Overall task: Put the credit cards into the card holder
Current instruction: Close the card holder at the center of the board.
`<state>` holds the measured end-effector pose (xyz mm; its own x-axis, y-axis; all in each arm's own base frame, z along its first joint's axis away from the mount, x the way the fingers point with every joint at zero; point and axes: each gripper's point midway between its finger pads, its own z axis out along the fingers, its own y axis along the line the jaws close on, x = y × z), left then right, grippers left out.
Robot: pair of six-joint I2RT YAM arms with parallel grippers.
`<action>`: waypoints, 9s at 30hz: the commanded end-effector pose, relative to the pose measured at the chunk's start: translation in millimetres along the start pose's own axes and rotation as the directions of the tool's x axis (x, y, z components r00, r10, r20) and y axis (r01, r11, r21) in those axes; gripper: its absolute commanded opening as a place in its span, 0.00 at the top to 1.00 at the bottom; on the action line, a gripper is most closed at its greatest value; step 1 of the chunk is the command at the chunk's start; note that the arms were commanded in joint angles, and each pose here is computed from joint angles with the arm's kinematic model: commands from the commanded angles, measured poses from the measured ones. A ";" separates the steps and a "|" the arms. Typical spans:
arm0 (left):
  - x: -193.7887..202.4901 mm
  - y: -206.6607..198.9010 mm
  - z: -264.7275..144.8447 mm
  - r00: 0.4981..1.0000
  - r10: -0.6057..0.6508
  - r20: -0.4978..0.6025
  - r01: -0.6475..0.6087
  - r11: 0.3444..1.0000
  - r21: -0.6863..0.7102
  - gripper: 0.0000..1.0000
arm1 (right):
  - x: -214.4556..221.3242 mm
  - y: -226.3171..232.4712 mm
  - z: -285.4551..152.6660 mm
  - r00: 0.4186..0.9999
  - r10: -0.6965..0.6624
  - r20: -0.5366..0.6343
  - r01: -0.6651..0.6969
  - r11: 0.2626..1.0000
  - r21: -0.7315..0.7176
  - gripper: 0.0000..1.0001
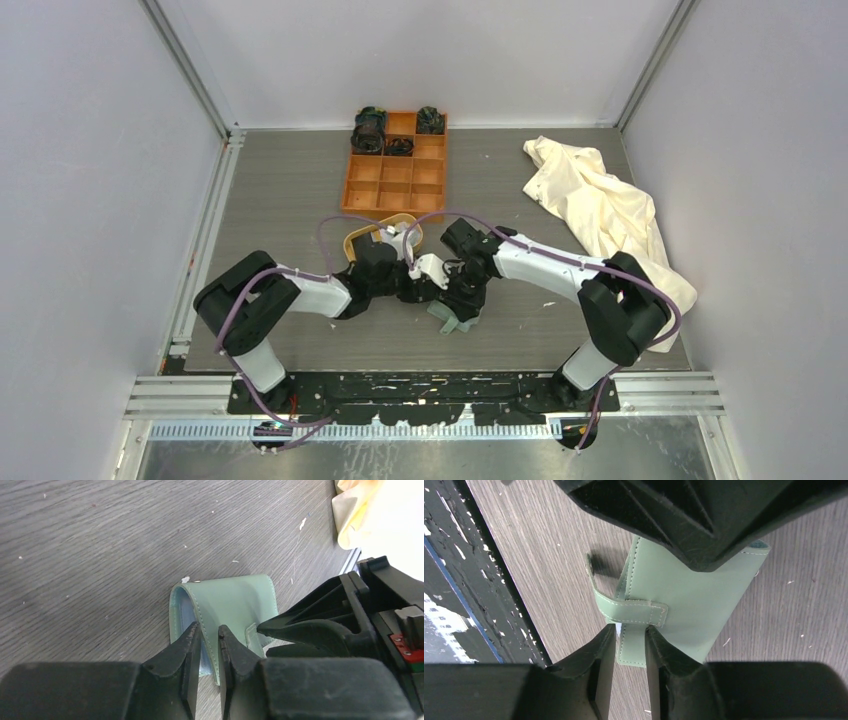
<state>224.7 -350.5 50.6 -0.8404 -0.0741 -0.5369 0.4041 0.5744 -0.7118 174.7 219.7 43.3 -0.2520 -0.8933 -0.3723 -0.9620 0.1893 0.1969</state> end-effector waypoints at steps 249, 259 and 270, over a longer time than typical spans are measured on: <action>84.0 -29.9 13.2 0.962 -0.026 -0.271 0.053 0.994 0.094 1.00 | -25.3 -59.9 -61.6 0.879 -0.380 0.289 0.375 0.924 0.075 0.91; 70.7 -32.7 14.1 0.972 -0.098 -0.212 0.122 0.987 0.102 0.80 | -21.9 -56.7 -61.8 0.896 -0.342 0.284 0.339 0.939 0.059 0.99; 68.7 -18.9 18.8 0.966 -0.170 -0.196 0.185 0.981 0.059 0.58 | -21.2 -37.6 -68.6 0.905 -0.275 0.325 0.284 0.959 0.020 0.99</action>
<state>166.1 -389.6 33.8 -0.9423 -0.0036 -0.3348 0.2955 0.4612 -0.8367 228.9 199.7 89.8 0.0185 -0.7593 -0.6505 -0.9956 -0.0738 0.0578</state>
